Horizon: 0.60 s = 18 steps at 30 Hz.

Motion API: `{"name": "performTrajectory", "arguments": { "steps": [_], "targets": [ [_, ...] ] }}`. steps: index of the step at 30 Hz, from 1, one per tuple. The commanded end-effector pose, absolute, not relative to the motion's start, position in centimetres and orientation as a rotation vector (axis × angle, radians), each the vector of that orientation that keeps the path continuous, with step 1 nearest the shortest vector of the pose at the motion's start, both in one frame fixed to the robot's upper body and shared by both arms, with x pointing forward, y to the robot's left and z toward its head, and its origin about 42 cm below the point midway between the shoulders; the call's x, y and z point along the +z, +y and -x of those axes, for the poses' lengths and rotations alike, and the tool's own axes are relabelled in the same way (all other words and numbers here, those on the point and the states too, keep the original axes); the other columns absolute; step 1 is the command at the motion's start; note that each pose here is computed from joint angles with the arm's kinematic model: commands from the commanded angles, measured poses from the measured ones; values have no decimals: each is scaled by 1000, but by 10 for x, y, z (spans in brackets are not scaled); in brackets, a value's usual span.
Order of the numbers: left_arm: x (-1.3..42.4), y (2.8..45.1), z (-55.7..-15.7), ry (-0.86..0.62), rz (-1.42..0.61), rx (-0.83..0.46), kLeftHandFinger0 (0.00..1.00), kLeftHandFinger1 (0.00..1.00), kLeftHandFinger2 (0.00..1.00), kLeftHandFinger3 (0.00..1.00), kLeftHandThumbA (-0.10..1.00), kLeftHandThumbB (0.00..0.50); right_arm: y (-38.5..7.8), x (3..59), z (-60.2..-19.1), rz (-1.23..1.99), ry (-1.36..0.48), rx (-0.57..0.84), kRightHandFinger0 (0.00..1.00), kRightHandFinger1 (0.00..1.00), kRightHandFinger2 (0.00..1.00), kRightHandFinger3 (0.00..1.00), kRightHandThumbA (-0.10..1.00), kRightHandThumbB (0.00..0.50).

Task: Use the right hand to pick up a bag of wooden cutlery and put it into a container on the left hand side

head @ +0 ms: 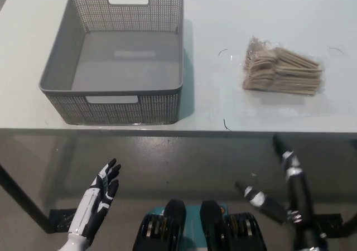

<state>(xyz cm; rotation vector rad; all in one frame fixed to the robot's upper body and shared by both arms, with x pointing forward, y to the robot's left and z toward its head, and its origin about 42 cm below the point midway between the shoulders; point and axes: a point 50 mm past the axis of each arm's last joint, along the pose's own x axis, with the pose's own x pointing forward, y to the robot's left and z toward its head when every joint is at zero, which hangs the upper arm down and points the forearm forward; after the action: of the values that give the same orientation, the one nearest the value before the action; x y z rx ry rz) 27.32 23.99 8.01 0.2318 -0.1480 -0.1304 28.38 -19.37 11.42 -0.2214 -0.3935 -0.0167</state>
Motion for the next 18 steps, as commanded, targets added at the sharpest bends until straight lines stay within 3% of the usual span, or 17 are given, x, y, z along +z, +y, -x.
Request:
{"name": "performTrajectory", "arguments": {
  "steps": [1, 4, 6, 7, 10, 12, 14, 18],
  "targets": [
    [91, 241, -278, -234, -265, -159, 1000, 1000, 1000, 1000, 925, 57, -204, 175, -296, 256, -652, -72, 1000, 1000, 1000, 1000, 926, 240],
    [89, 240, -276, -230, -259, -161, 1000, 1000, 1000, 1000, 920, 54, -209, 200, -311, 297, -663, -89, 1000, 1000, 1000, 1000, 899, 308],
    [88, 240, -275, -229, -256, -159, 1000, 1000, 1000, 1000, 915, 53, -210, 213, -322, 334, -679, -74, 1000, 1000, 1000, 1000, 910, 321],
    [88, 241, -275, -225, -255, -154, 1000, 1000, 1000, 1000, 919, 61, -213, 225, -333, 389, -678, -45, 1000, 1000, 1000, 1000, 943, 355],
    [87, 241, -276, -221, -253, -151, 1000, 1000, 1000, 1000, 930, 68, -220, 245, -351, 478, -663, 1, 1000, 1000, 1000, 1000, 896, 367],
    [85, 241, -275, -218, -255, -152, 1000, 1000, 1000, 1000, 950, 65, -225, 261, -367, 526, -644, 11, 1000, 1000, 1000, 1000, 793, 374],
    [85, 241, -274, -216, -255, -154, 1000, 1000, 1000, 1000, 971, 66, -228, 273, -378, 598, -619, 17, 1000, 1000, 1000, 1000, 858, 402],
    [84, 240, -274, -208, -236, -150, 1000, 1000, 1000, 1000, 961, 59, -235, 300, -409, 684, -552, 47, 1000, 1000, 1000, 1000, 806, 445]
  ]
}}
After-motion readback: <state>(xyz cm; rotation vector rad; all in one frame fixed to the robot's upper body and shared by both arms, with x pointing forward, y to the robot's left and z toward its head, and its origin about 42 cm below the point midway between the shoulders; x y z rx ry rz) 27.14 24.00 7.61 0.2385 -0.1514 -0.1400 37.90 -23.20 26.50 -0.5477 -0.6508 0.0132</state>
